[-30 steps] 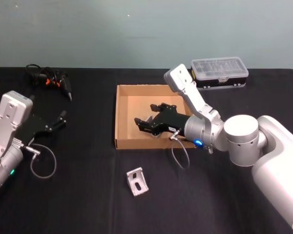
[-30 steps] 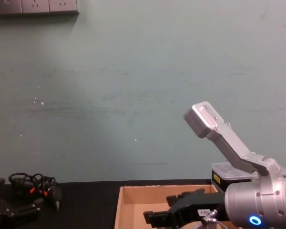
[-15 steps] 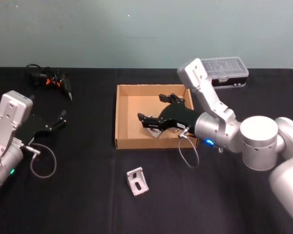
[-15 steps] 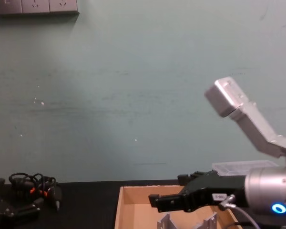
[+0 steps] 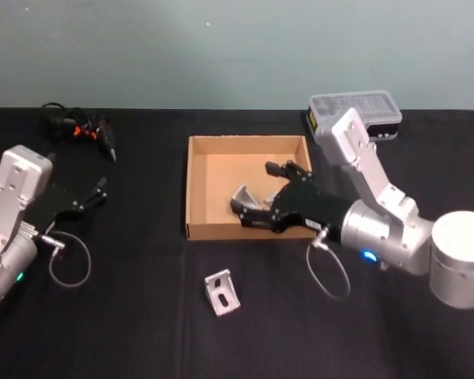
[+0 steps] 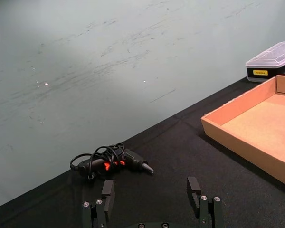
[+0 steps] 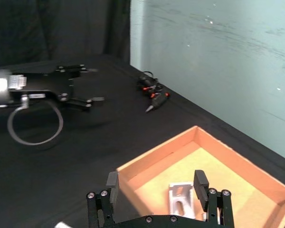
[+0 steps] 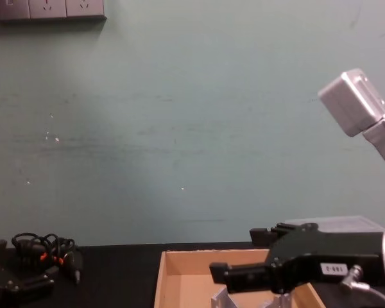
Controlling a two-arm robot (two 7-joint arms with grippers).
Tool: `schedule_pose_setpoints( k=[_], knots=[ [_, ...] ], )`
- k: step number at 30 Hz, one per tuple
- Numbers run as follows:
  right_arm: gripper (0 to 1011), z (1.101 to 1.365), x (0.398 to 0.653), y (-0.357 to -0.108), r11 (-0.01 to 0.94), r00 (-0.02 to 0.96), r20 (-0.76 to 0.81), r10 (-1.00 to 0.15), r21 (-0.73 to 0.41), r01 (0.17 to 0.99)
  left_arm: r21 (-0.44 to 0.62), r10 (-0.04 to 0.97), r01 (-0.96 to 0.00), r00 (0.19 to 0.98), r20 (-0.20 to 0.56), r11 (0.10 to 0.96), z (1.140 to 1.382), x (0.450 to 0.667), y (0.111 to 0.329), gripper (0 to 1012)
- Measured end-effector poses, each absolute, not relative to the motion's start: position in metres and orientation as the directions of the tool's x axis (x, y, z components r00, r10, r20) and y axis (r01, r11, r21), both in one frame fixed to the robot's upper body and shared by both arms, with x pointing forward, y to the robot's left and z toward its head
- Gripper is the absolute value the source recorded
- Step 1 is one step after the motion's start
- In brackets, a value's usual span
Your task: Use one hand to pick up the angle iron from the table and place it into the box.
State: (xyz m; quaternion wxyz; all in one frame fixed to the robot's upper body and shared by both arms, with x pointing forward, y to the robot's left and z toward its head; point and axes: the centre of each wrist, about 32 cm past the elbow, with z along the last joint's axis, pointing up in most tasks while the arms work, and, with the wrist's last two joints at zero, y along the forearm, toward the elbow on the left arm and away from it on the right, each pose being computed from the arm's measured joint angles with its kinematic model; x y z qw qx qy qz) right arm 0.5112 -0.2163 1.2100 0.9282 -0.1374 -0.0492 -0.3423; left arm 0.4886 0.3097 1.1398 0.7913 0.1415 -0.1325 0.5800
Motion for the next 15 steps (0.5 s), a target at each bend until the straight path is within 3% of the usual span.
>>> schedule_pose_setpoints(
  k=[15],
  knots=[
    [1003, 1.189, 0.47, -0.204, 0.761, 0.813, 0.144, -0.564, -0.292, 0.579, 0.07, 0.88, -0.955, 0.292, 0.374, 0.287, 1.14, 0.489, 0.31, 1000]
  ],
)
